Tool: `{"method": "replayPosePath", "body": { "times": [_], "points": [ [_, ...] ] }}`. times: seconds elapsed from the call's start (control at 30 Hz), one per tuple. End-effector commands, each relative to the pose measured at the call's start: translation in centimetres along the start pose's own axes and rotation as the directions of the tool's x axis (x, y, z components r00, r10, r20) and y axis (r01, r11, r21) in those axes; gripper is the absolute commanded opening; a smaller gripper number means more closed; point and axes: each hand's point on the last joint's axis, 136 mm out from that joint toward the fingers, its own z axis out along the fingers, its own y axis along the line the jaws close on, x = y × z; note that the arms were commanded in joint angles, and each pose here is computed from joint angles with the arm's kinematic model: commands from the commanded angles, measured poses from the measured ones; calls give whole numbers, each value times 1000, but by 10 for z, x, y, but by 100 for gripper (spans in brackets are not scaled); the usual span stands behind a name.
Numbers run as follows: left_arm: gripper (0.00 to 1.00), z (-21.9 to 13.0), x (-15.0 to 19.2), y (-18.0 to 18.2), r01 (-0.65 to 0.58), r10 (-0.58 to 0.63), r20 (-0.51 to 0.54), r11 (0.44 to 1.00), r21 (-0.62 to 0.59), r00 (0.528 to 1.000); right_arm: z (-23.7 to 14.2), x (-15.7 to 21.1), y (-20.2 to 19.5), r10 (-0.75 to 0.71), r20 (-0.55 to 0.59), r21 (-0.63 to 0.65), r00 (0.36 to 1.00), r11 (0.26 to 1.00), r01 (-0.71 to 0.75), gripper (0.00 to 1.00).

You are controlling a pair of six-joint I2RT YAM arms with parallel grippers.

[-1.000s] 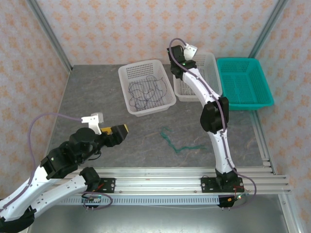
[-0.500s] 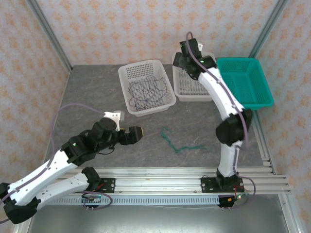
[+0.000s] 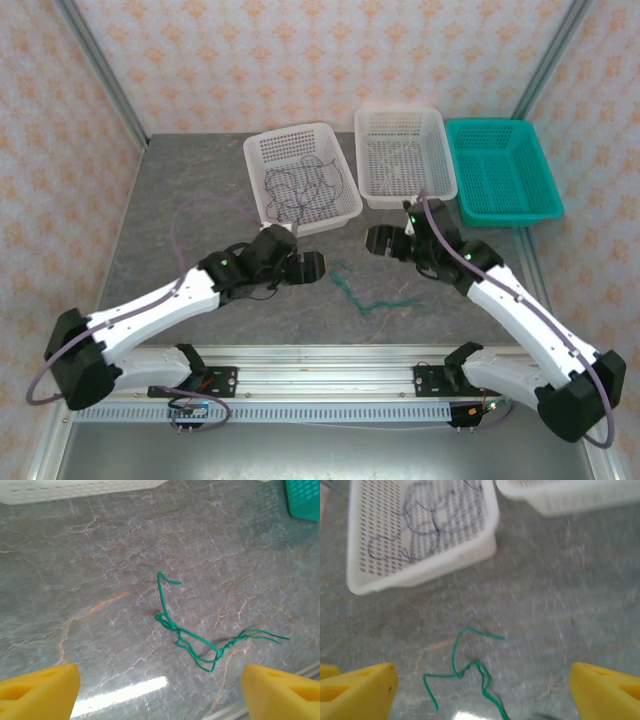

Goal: Untangle the cables

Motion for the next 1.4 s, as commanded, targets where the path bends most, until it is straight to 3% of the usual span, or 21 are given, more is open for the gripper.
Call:
{"method": "replayPosePath", "body": {
  "times": [0.0,0.3,0.43,0.7,1.03,1.13,1.23,1.3,1.37],
  "points": [
    [82,23,-5,-23,88,-88,-6,994,67,996,14,19,-6,203,-16,-34,979,979,-203,89],
    [79,80,7,-36,158,-155,-61,987,35,986,51,48,-4,277,-148,-20,949,959,-283,89],
    [48,98,20,-24,186,-187,-95,982,-14,978,57,49,-8,306,-134,-16,943,950,-310,90],
    [0,91,27,-13,170,-174,-101,984,-45,980,70,67,-12,365,-171,22,915,930,-367,89],
    [0,76,30,-26,68,-68,-112,998,-4,991,105,76,16,491,-249,6,835,862,-506,90],
    [0,73,29,-28,56,-56,-110,998,-6,992,111,73,19,501,-245,1,830,856,-516,80],
    [0,71,27,-29,52,-53,-101,999,-9,993,118,68,18,521,-216,-11,826,844,-536,46],
    [0,69,26,-27,51,-53,-94,999,-17,994,120,66,15,519,-198,2,832,849,-529,15],
    [0,65,24,-24,49,-52,-85,998,-34,995,120,65,9,511,-179,34,841,857,-513,5]
  ]
}}
